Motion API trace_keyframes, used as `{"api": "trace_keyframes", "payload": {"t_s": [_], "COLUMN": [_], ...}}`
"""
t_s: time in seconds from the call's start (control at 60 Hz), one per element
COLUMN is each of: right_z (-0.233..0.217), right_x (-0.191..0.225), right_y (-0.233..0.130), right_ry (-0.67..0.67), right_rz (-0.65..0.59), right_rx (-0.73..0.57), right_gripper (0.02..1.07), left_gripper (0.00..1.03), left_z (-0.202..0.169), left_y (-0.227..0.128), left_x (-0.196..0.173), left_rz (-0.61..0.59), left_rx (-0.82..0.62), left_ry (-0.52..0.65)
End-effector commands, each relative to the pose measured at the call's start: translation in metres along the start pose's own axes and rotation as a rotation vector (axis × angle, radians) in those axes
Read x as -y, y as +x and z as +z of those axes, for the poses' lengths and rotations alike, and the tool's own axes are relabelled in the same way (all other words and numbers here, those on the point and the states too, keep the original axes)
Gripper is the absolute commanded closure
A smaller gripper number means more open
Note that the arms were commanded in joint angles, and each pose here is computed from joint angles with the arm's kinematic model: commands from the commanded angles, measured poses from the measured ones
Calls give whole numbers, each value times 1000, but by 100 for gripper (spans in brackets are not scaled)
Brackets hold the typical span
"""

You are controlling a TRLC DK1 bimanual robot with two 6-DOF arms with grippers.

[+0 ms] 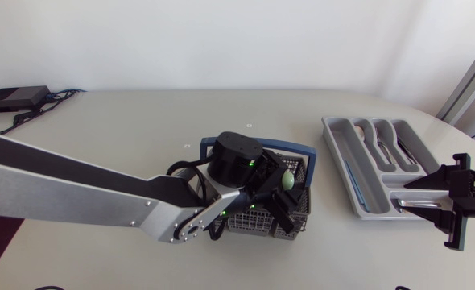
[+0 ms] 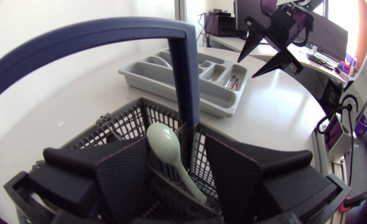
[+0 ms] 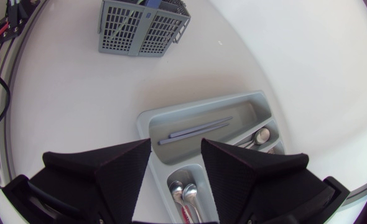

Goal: Sort the cutlery from the basket into the organizer compartments.

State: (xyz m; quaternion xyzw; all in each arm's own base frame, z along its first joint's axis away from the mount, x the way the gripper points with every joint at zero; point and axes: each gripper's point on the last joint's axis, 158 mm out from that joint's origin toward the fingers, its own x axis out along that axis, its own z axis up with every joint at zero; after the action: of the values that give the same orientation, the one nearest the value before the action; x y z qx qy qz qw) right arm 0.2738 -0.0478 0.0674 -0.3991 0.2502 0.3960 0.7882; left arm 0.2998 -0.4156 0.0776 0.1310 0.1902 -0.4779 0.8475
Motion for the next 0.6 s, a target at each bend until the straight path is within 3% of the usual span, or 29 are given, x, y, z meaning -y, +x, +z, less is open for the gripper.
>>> {"api": "trace_keyframes", "payload": {"t_s": [0.0, 0.583], "right_z": [0, 1], "right_x": [-7, -9], "right_y": [5, 5], "right_ry": [27, 28], "right_rz": [21, 24], "right_rx": [13, 15], "right_gripper": [47, 47], "left_gripper": [44, 37], "left_z": [-11, -4], "left_y": [-5, -9], "left_x": [11, -3], "left_rz": [-34, 21], "left_rx": [-26, 7], "left_ry": [26, 30]}}
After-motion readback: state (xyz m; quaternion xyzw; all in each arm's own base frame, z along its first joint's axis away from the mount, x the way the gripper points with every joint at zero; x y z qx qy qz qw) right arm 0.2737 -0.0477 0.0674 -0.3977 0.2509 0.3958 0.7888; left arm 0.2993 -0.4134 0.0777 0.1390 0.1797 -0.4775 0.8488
